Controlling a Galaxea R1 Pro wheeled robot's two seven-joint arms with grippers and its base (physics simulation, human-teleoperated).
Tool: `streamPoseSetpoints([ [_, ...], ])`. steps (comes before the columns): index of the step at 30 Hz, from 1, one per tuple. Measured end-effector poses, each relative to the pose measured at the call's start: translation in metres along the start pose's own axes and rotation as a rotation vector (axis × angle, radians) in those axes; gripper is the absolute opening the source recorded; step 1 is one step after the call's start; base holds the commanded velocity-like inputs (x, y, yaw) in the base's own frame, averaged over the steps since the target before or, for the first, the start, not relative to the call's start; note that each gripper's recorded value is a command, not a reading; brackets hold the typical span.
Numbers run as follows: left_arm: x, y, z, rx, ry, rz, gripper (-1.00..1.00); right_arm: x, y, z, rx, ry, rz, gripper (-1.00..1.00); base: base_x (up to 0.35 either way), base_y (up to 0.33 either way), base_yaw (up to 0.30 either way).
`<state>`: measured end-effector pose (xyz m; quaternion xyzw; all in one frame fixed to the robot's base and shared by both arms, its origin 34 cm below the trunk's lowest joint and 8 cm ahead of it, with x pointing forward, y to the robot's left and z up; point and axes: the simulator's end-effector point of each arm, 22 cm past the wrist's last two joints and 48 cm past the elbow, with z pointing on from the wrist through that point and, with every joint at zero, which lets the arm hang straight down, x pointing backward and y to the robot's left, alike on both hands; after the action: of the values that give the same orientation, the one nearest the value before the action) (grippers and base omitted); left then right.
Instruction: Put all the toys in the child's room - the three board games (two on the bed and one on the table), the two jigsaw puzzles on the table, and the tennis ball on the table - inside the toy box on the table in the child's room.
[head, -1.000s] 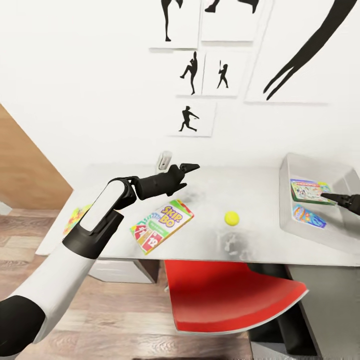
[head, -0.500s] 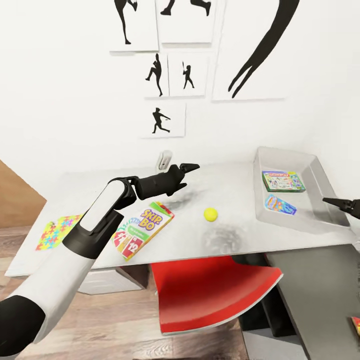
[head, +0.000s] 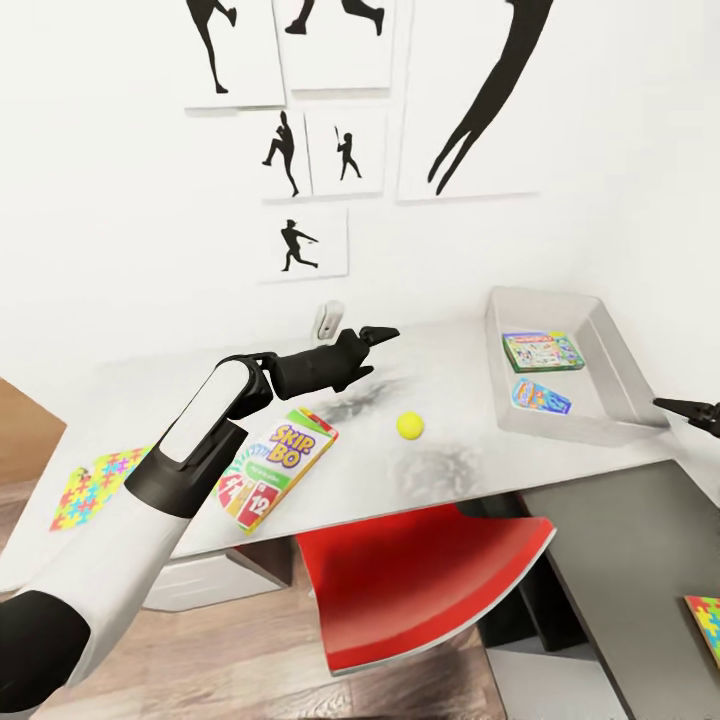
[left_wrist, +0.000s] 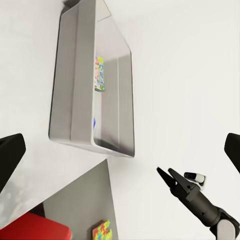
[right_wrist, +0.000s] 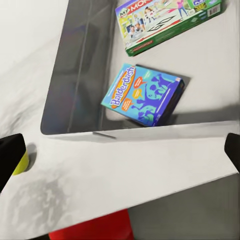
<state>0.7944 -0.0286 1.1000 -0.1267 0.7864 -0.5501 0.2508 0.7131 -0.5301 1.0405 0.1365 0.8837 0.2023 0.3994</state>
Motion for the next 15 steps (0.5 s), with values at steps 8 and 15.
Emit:
streamPoseSetpoints([
  [8,0.0002,-0.0007,-0.0001,0.001,0.000,0.000,1.00,0.0007,-0.0038,-0.0052,0.007,-0.008,0.004,1.00,0.000,0.037,-0.034],
  [15,0.0002,-0.0008,-0.0001,0.001,0.000,0.001,1.00,0.0007,0.0001,-0.0069,0.003,-0.011,-0.008,1.00,0.000,0.012,-0.114],
])
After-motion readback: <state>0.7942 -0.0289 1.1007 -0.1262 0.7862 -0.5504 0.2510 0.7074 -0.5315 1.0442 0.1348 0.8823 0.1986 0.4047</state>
